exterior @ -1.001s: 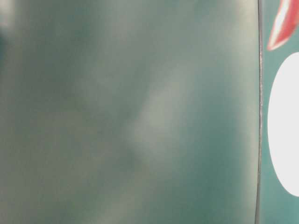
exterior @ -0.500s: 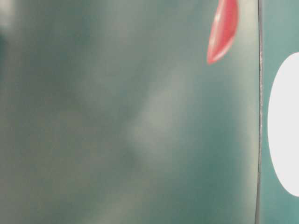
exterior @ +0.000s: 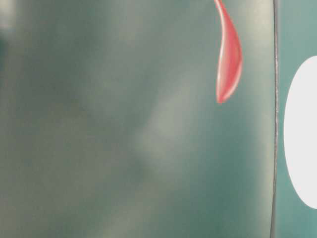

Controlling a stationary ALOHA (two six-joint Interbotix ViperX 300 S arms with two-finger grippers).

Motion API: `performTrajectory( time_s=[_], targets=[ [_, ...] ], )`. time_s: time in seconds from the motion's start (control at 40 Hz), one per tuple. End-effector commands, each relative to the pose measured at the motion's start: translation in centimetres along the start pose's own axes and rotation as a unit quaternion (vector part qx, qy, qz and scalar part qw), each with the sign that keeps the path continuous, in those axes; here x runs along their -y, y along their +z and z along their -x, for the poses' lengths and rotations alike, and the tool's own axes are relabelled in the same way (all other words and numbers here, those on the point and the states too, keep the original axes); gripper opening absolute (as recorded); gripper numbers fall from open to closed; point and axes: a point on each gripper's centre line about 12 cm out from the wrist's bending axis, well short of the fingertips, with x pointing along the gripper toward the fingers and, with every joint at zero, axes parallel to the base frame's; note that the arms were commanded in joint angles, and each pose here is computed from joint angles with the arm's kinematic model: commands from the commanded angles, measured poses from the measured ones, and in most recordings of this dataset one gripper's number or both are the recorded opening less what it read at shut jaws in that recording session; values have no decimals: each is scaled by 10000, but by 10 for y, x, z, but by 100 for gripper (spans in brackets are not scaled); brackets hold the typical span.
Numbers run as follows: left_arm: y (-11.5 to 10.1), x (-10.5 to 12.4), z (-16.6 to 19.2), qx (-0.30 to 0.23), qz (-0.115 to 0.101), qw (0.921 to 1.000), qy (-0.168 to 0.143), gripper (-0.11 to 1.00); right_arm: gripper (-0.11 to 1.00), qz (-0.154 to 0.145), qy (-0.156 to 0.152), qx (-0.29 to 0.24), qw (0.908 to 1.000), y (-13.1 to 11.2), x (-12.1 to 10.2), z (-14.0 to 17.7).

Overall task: Scoop the yellow hexagonal prism block from the bowl with a spoon using the right arm.
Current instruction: 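Lift the pink spoon off its rest with the right gripper, then lower the spoon bowl into the white bowl beside the yellow block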

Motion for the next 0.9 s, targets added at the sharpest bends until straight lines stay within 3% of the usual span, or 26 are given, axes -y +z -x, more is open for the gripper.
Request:
performTrajectory(
  time_s=[0.0,0.53,0.88],
  targets=[
    [10,-1,-1,138,-16,9999,14,0,24,-41,-74,96,9999,15,4,-3],
    [12,-1,16,-330,83,9994,28,0,24,-488,-621,-646,9948,27,48,-34],
    [10,-1,16,-399,76,9992,28,0,24,-358,-572,-1366,9883,26,56,-66]
  ],
)
